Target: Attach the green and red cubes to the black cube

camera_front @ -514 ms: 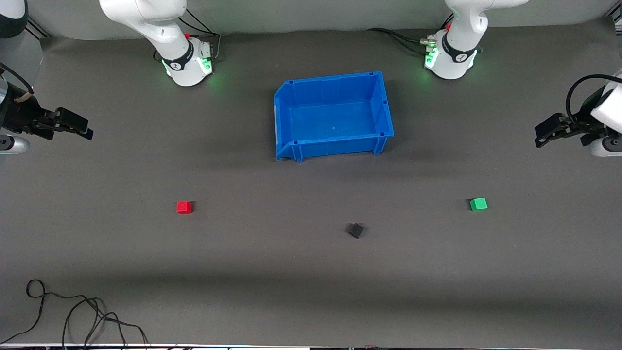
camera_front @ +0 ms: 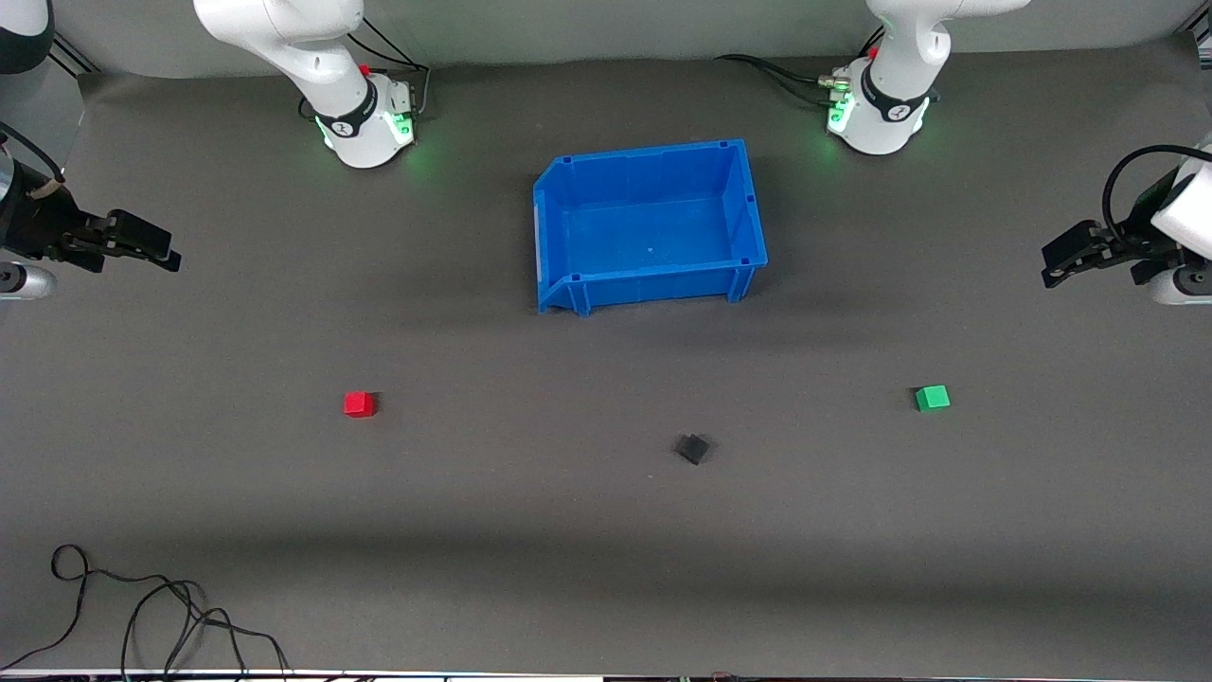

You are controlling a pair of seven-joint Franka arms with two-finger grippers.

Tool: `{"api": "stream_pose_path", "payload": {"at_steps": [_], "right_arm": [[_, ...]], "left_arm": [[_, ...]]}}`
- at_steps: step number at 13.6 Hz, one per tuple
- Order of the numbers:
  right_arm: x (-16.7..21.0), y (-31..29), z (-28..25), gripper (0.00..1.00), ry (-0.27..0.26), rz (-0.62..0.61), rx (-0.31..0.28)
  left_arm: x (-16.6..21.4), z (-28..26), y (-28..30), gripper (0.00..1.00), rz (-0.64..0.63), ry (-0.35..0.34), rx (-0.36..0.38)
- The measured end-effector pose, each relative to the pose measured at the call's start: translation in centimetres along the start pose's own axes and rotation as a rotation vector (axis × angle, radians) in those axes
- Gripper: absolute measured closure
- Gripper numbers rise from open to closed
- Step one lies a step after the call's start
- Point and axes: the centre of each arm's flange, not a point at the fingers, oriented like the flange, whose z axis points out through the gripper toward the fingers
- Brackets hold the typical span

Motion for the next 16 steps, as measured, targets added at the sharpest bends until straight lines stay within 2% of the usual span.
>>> {"api": "stream_pose_path", "payload": {"at_steps": [2, 7, 9, 13, 16], "right_arm": [[0.1, 0.0, 0.1, 0.00, 0.000, 0.049, 0.000], [0.3, -1.0, 0.3, 0.00, 0.001, 0.377, -0.002], [0.5, -1.4, 0.3, 0.00, 0.014, 0.547, 0.003], [0.8, -1.5, 0.5, 0.00, 0.007, 0.920, 0.014], [1.1, -1.7, 1.0, 0.00, -0.040, 1.207, 0.059]], "left_arm": [[0.0, 0.0, 0.0, 0.00, 0.000, 0.000, -0.002], [0.0, 0.0, 0.0, 0.00, 0.000, 0.000, -0.003], [0.0, 0.0, 0.0, 0.00, 0.000, 0.000, -0.003], [0.0, 0.0, 0.0, 0.00, 0.000, 0.001, -0.003], [0.0, 0.0, 0.0, 0.00, 0.000, 0.001, -0.003]]}}
